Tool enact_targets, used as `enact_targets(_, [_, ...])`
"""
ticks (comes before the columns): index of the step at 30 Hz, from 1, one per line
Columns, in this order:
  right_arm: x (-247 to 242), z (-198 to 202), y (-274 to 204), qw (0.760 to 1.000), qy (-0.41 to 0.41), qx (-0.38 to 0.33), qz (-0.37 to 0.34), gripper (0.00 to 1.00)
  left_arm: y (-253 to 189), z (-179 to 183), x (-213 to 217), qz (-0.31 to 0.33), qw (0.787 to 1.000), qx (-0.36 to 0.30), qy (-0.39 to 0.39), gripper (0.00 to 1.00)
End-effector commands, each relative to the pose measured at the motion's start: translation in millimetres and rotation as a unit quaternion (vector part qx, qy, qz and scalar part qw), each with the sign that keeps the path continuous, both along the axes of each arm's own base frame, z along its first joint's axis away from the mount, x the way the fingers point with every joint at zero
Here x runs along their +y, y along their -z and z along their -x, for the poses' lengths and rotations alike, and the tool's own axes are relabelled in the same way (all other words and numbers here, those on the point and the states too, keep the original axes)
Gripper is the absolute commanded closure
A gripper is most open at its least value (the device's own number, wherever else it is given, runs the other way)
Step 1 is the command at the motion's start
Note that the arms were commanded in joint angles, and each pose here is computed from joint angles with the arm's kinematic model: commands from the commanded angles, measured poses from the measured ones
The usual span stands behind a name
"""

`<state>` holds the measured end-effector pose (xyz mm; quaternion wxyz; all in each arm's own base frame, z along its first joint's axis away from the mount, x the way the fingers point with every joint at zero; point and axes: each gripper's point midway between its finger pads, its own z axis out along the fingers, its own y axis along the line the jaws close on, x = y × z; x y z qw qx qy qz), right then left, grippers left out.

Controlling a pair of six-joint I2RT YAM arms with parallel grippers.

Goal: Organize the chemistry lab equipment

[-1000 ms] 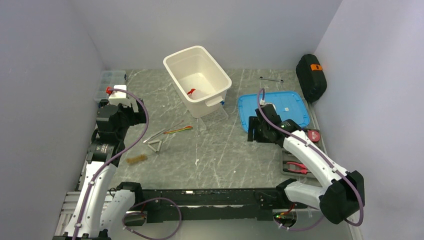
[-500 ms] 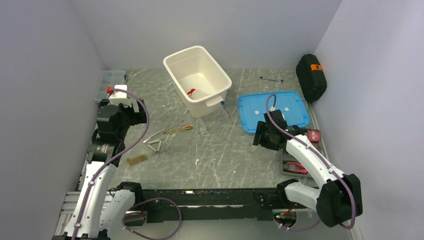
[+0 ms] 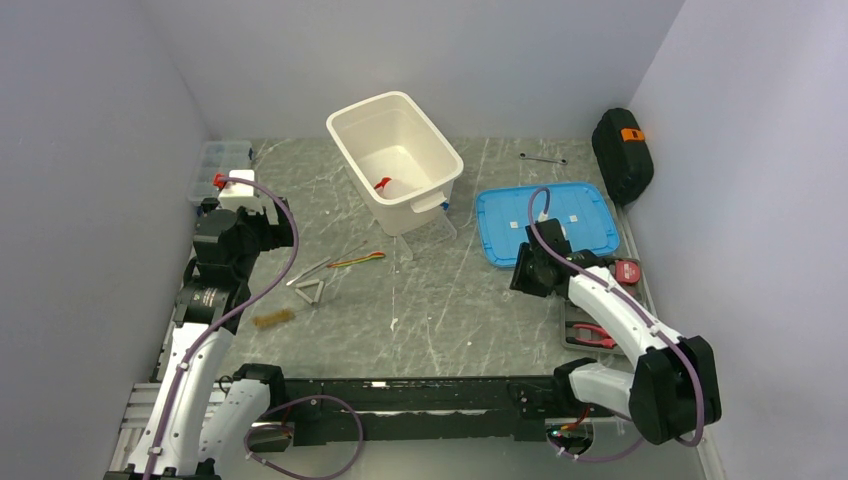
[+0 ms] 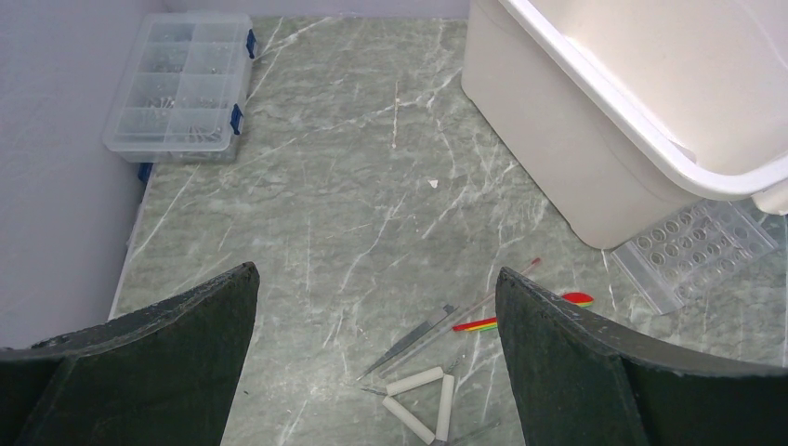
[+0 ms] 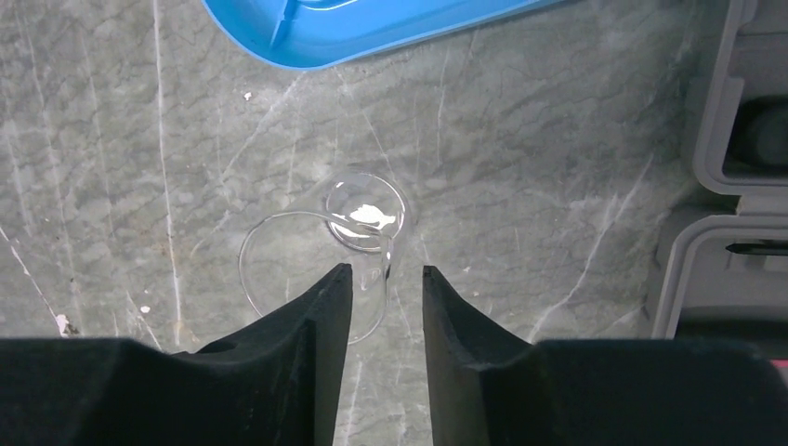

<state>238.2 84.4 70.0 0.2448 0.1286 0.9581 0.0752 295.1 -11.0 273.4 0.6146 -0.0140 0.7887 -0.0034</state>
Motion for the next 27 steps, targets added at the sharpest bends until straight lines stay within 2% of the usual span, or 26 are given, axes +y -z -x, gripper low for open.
enact_targets(1, [7, -10, 1, 1.0, -0.004, -0.012, -0.017, 0.66, -9, -3, -5, 0.007, 1.0, -0.019, 0.009, 0.01])
enact_targets(16, [5, -15, 1, 1.0, -0.018, -0.01, 0.003, 0.91, -10, -2, -4, 0.006, 1.0, -0.022, 0.009, 0.01])
enact_targets(19, [3, -15, 0, 1.0, -0.022, -0.012, 0.011, 1.0, -10, -2, -4, 0.006, 1.0, -0.021, 0.008, 0.01])
enact_targets(27, [11, -27, -37, 0.996, -0.064, -0.048, 0.03, 1.0, -10, -2, -5, 0.006, 1.0, -0.022, 0.009, 0.01])
